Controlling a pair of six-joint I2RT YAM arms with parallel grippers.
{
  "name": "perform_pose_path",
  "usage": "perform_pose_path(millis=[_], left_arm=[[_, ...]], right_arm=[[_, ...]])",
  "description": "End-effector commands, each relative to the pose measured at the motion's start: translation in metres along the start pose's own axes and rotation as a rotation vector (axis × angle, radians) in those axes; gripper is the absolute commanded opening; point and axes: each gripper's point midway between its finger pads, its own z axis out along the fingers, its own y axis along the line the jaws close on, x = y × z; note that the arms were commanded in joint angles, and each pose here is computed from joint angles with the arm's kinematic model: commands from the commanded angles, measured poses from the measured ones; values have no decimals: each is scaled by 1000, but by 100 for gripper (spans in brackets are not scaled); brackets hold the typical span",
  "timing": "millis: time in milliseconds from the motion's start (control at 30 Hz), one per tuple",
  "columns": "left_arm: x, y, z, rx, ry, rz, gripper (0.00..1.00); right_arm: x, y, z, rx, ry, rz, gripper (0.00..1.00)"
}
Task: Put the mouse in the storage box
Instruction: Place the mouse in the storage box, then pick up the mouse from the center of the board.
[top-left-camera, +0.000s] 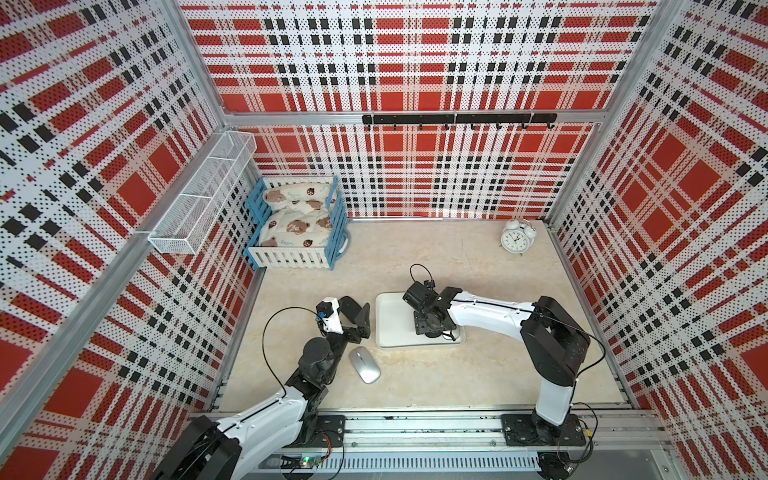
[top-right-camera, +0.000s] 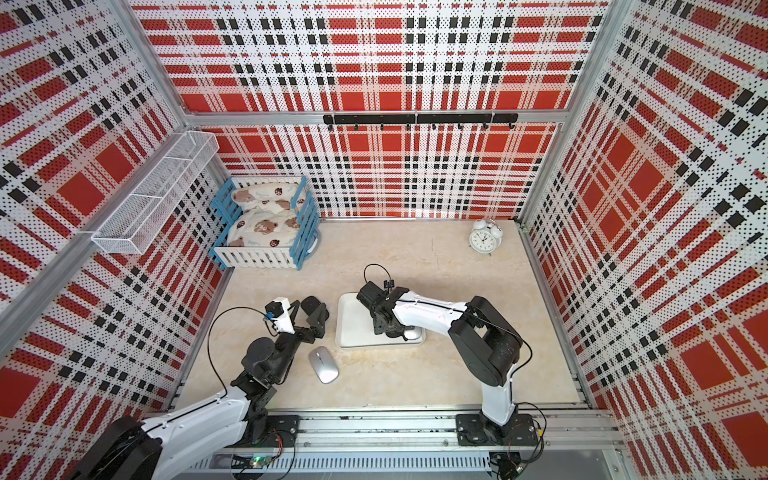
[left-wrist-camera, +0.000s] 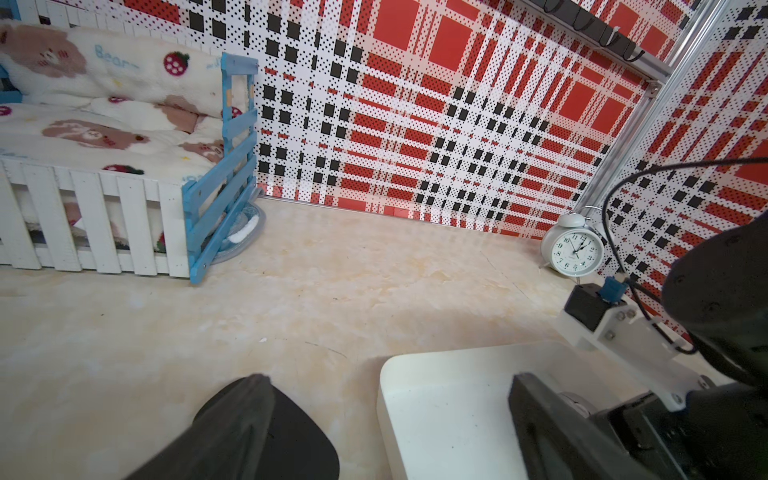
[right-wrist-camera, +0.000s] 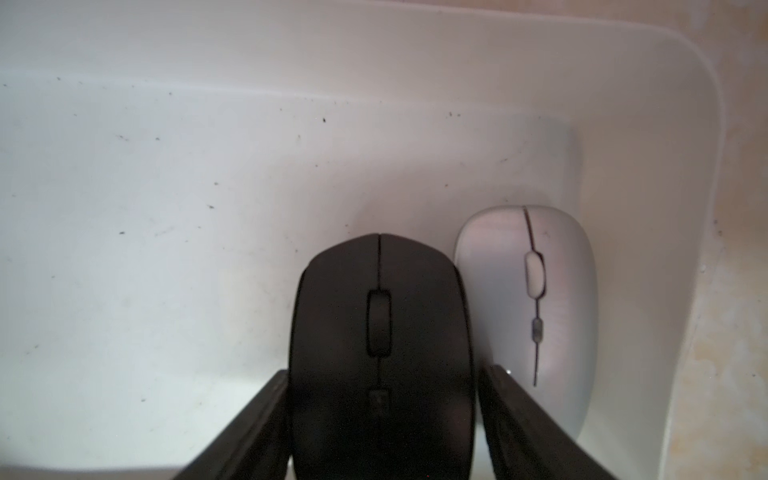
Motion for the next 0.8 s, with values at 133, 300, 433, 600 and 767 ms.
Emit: perform_pose_path(millis=[133, 300, 433, 600, 767], left_arm=[[10, 5, -7, -12, 8, 15, 95], [8, 10, -8, -38, -1, 6, 95], [4, 32, -6, -174, -5, -45, 100], [3, 59, 16, -406, 98, -233, 94], [20, 78, 47, -676, 329, -308, 87]], right_arm=[[-11, -1, -25, -16, -29, -15, 80], [-42, -4, -68, -30, -130, -27, 80], [-76, -14, -103, -76, -284, -24, 80], [-113, -27, -106, -166, -375, -28, 80], [-130, -10, -86, -157, -348, -104, 78]])
